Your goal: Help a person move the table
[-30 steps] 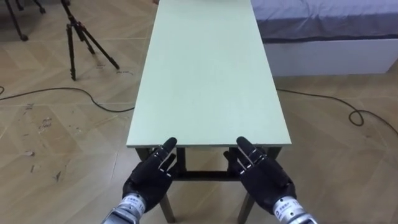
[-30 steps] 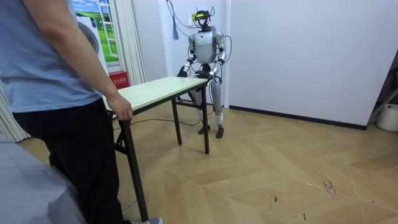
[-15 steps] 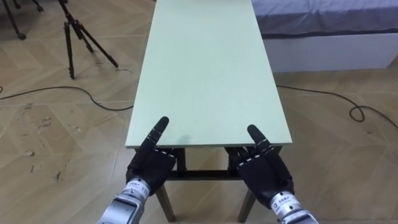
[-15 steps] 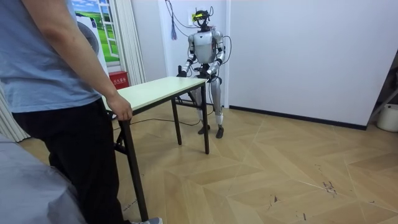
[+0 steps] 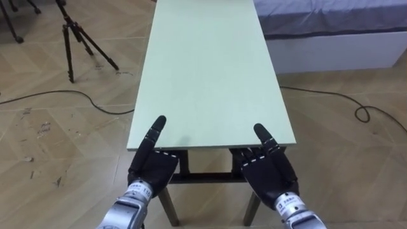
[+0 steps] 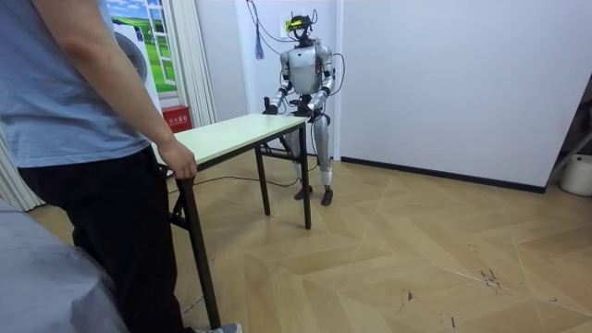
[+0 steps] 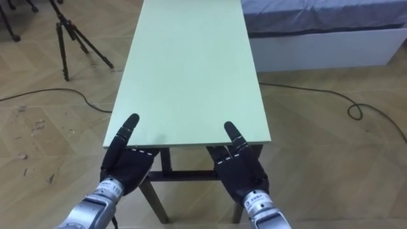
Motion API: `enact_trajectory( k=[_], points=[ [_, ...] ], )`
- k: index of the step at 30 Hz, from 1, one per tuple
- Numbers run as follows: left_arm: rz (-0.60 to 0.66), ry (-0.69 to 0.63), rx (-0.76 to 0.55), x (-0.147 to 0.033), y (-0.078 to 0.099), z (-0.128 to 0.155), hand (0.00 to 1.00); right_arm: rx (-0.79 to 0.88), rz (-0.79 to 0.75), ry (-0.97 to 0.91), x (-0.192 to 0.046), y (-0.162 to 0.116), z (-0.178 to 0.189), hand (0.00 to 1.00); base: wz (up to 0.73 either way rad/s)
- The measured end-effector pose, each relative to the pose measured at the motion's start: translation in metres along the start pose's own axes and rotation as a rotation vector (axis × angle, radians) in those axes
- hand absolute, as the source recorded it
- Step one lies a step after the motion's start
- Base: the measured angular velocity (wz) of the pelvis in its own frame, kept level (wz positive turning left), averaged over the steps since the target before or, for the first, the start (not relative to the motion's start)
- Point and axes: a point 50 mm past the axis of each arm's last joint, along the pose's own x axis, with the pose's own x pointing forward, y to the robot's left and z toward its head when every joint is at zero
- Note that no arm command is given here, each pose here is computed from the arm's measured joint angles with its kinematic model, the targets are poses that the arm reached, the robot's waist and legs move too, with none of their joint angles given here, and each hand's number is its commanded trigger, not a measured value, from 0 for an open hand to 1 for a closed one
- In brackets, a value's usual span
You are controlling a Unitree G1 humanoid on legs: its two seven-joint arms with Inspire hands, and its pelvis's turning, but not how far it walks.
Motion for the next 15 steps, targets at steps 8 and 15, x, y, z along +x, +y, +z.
enact_trajectory(
  k=[8,15],
  points=[
    [0.004,-0.003,-0.001,0.0005,-0.0014,-0.0013,0.0,0.014,-0.025,-0.021,0.0027,0.0052,-0.0029,0.0,-0.01],
    [0.01,-0.005,0.047,0.0005,-0.0007,-0.0013,0.0,0.028,-0.04,-0.049,0.0063,0.0079,-0.0044,0.0,0.0]
  ],
)
